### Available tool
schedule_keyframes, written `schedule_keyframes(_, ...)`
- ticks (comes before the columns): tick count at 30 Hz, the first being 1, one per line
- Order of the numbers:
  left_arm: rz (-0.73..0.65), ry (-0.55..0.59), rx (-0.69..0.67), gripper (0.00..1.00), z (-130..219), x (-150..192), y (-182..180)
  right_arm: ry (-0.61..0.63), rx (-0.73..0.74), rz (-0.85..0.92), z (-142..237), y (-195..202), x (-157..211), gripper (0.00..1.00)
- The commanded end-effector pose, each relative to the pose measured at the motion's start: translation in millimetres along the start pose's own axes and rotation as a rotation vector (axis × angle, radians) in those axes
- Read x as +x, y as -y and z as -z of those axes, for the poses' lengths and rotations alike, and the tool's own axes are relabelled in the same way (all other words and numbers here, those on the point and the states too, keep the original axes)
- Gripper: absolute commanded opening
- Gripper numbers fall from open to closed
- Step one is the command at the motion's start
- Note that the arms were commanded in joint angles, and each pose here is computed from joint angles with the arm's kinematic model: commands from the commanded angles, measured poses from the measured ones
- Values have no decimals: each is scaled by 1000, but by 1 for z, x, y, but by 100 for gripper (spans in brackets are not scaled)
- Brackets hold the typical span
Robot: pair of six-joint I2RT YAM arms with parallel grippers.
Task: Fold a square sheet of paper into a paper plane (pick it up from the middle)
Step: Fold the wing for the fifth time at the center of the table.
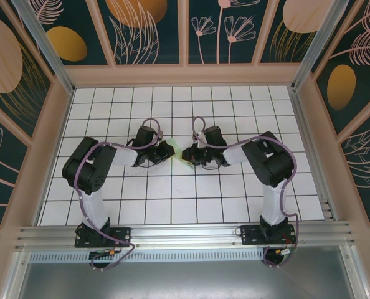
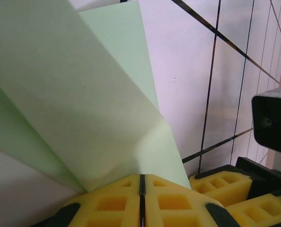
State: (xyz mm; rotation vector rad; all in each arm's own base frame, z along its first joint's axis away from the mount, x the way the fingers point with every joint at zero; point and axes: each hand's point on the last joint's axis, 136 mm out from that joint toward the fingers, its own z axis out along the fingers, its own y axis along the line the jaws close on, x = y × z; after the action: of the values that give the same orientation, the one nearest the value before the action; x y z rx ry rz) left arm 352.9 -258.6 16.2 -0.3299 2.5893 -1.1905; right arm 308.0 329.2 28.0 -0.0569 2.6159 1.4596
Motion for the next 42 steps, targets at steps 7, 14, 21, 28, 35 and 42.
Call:
schedule_keyframes(7, 41, 0, -139, 12, -8, 4, -38, -31, 77, -32, 5, 28, 17, 6)
schedule_keyframes(14, 48, -4, -158, 11, -9, 5, -42, -18, 69, -2, 8, 20, 12, 9)
schedule_keyframes(21, 61, -10, -185, 12, -12, 3, -46, 23, 131, 221, 28, 4, 2, 21)
schedule_keyframes(28, 64, -20, -214, 12, -13, 4, -51, 21, 211, 443, 28, -3, 6, 23)
schedule_keyframes(35, 64, -24, -212, 12, -14, 4, -50, 27, 261, 568, 20, -13, 7, 25)
schedule_keyframes(42, 63, -26, -211, 12, -14, 3, -50, 70, 269, 588, 27, -23, 5, 30)
